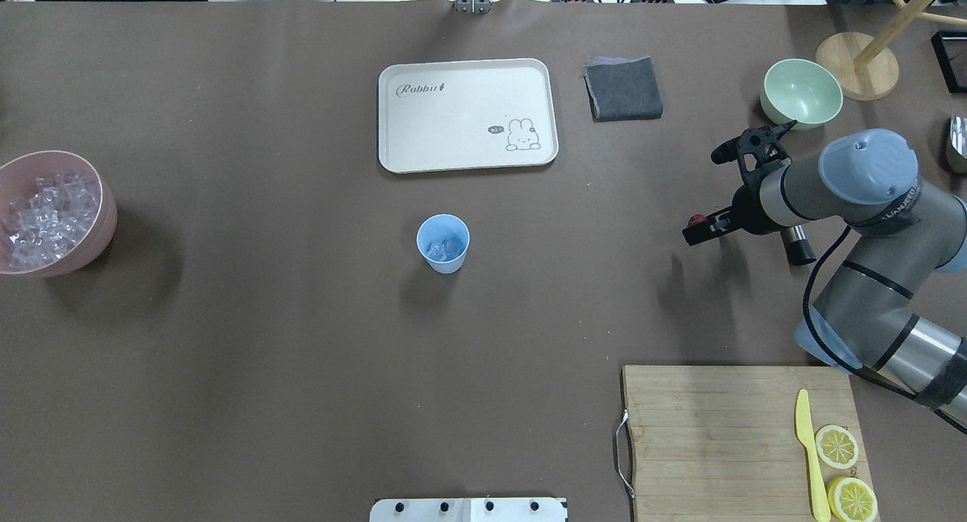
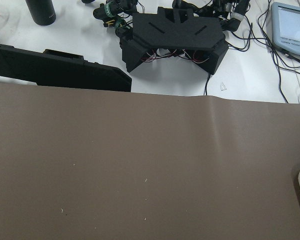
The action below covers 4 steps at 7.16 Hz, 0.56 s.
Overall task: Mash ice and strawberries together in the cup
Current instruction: 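Lower the right gripper and grasp the red strawberry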
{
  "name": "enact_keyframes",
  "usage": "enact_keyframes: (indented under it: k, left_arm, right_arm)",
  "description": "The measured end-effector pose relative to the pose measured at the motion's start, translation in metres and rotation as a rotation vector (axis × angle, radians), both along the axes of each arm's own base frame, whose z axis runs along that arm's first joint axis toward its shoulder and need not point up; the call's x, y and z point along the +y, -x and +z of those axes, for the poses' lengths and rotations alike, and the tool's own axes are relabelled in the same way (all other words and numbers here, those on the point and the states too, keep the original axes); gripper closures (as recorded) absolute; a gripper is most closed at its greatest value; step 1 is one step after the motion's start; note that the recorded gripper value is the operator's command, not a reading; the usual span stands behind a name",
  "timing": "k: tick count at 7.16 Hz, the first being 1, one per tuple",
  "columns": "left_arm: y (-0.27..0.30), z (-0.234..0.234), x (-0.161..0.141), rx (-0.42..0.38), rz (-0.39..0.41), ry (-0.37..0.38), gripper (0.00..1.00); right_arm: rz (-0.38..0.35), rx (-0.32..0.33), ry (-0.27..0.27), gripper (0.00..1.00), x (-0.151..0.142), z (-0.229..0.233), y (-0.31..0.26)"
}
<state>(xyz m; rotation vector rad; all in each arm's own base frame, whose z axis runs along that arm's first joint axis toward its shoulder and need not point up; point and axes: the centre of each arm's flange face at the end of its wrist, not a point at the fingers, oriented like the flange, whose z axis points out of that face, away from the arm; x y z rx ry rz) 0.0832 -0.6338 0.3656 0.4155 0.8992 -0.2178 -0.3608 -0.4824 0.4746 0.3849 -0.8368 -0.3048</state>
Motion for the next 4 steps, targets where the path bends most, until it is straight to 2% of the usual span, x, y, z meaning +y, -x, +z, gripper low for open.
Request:
enact_keyframes:
  k: [1, 2, 3, 4]
  left_arm:
    - [0.000, 0.001, 0.000, -0.001, -0.001, 0.002, 0.02]
    - [0.000, 0.002, 0.000, -0.002, -0.001, 0.004, 0.02]
    - [-0.001, 0.003, -0.001, -0.002, 0.000, 0.006, 0.02]
    - [-0.001, 0.003, -0.001, -0.002, 0.000, 0.006, 0.02]
  right_arm:
    - [-0.001, 0.002, -0.004, 0.67, 0.001, -0.001, 0.005]
    - [0.000, 0.005, -0.008, 0.88, -0.001, -0.002, 0.009]
    - [0.003, 0.009, -0.010, 1.00, -0.004, -0.002, 0.013]
    - [0.006, 0.012, -0.010, 1.00, -0.006, -0.001, 0.015]
